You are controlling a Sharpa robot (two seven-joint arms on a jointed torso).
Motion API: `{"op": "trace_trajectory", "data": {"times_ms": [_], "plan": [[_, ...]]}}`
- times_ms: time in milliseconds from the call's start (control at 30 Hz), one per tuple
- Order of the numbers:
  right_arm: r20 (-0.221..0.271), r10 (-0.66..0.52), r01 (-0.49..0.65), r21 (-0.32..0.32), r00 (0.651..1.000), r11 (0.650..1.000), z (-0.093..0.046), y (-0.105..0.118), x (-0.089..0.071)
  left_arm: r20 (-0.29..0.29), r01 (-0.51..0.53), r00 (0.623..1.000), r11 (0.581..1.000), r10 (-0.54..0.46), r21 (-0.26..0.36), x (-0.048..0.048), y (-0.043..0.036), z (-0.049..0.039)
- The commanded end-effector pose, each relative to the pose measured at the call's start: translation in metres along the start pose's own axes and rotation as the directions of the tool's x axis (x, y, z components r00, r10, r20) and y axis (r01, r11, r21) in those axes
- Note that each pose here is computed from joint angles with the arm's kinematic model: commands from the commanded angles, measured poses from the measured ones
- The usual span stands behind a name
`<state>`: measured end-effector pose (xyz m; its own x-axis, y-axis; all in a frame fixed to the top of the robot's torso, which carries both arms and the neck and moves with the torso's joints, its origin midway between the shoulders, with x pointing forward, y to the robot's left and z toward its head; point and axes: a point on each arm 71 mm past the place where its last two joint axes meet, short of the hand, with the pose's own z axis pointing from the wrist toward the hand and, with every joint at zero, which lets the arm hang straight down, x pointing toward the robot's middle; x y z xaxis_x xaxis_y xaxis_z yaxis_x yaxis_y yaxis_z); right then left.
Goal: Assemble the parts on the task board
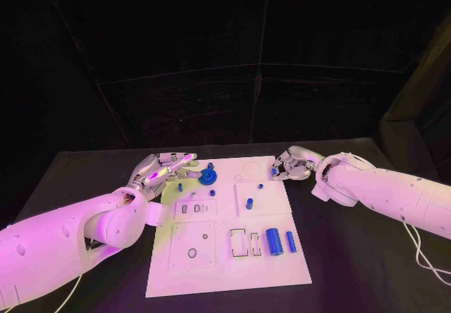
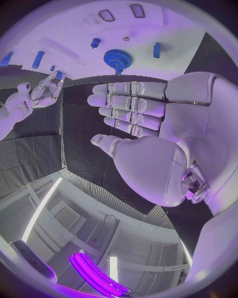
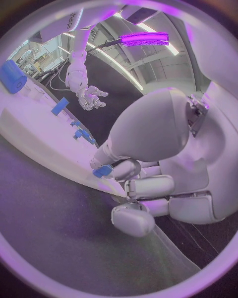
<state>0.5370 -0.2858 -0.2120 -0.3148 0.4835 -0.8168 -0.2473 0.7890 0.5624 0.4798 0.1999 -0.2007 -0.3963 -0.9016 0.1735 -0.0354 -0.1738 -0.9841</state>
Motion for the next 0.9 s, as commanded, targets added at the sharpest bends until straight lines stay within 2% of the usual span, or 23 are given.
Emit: {"op": "trace_trajectory", "data": {"times_ms": [33,167,267,500,667,900], "plan": [[0.026,-0.001,0.002,-0.030,1.000,1.000,0.000,0.004,-0.002,-0.014,0.002,1.000,1.000,-0.002,-0.002,0.0015,-0.0005,0.0005],[0.055,0.009,-0.007,-0.050,0.998,0.999,0.001,0.007,-0.003,-0.015,0.002,1.000,1.000,-0.002,-0.003,0.0014,-0.0004,0.0005],[0.100,0.019,-0.012,-0.071,0.995,0.997,0.000,0.010,-0.006,-0.015,0.002,1.000,1.000,-0.002,-0.004,0.0014,-0.0004,0.0005],[0.142,0.050,-0.040,-0.075,0.989,0.996,-0.003,0.017,-0.007,-0.012,0.001,1.000,1.000,-0.001,-0.006,0.0001,-0.0008,-0.0006],[0.135,0.072,-0.064,-0.065,0.988,0.996,-0.005,0.035,-0.002,-0.013,0.001,1.000,1.000,-0.001,-0.006,0.0005,-0.0013,-0.0011],[0.062,0.057,-0.053,-0.075,0.996,0.996,0.000,0.086,0.027,0.009,0.031,0.999,1.000,-0.031,-0.002,-0.0055,-0.0021,-0.0005]]}}
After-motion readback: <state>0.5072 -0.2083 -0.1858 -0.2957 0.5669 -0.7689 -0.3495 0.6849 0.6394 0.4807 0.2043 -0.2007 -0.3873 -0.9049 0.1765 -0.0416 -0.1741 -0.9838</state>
